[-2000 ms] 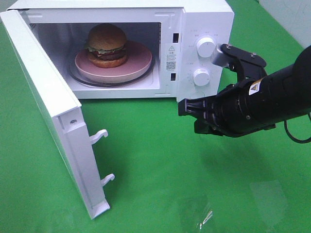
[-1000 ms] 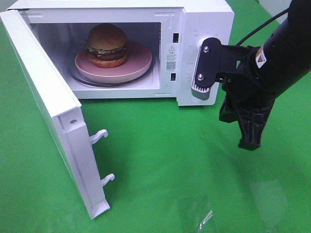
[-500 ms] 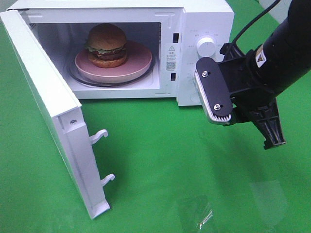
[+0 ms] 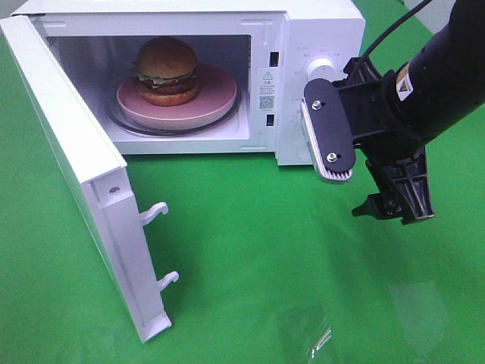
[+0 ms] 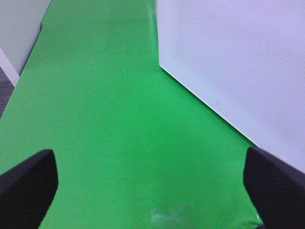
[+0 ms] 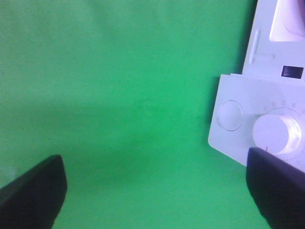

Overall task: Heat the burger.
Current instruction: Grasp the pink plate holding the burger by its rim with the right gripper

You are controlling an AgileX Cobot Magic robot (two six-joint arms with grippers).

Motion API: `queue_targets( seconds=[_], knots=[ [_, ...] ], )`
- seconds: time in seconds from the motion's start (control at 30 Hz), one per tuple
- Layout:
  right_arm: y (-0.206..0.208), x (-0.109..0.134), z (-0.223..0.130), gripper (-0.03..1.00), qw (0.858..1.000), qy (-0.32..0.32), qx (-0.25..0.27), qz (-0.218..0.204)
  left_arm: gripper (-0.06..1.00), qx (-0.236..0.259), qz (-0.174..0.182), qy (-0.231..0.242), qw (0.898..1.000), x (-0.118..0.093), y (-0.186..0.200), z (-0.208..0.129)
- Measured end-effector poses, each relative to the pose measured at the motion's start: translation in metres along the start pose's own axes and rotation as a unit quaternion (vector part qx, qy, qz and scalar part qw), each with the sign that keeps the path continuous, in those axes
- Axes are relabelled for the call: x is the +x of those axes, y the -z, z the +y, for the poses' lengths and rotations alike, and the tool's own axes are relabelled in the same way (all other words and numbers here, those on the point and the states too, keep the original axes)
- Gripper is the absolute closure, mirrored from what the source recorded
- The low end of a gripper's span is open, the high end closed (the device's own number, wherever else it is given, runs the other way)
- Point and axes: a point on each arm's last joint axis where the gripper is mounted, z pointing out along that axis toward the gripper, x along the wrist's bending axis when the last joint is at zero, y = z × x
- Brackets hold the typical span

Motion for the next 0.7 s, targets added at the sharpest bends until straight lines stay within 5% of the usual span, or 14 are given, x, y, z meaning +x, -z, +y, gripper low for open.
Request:
queue_targets(
  seconds=[0.23, 0.7],
  knots=[
    [0.007, -0.015, 0.022, -0.01, 0.997, 0.036, -0.015, -0.060, -0.03, 0.000, 0.000, 0.000, 1.000, 0.000, 0.000, 0.000],
    [-0.032, -0.050, 0.054, 0.02, 0.995, 0.044, -0.039, -0.083, -0.03, 0.000, 0.000, 0.000, 1.000, 0.000, 0.000, 0.000]
  ],
)
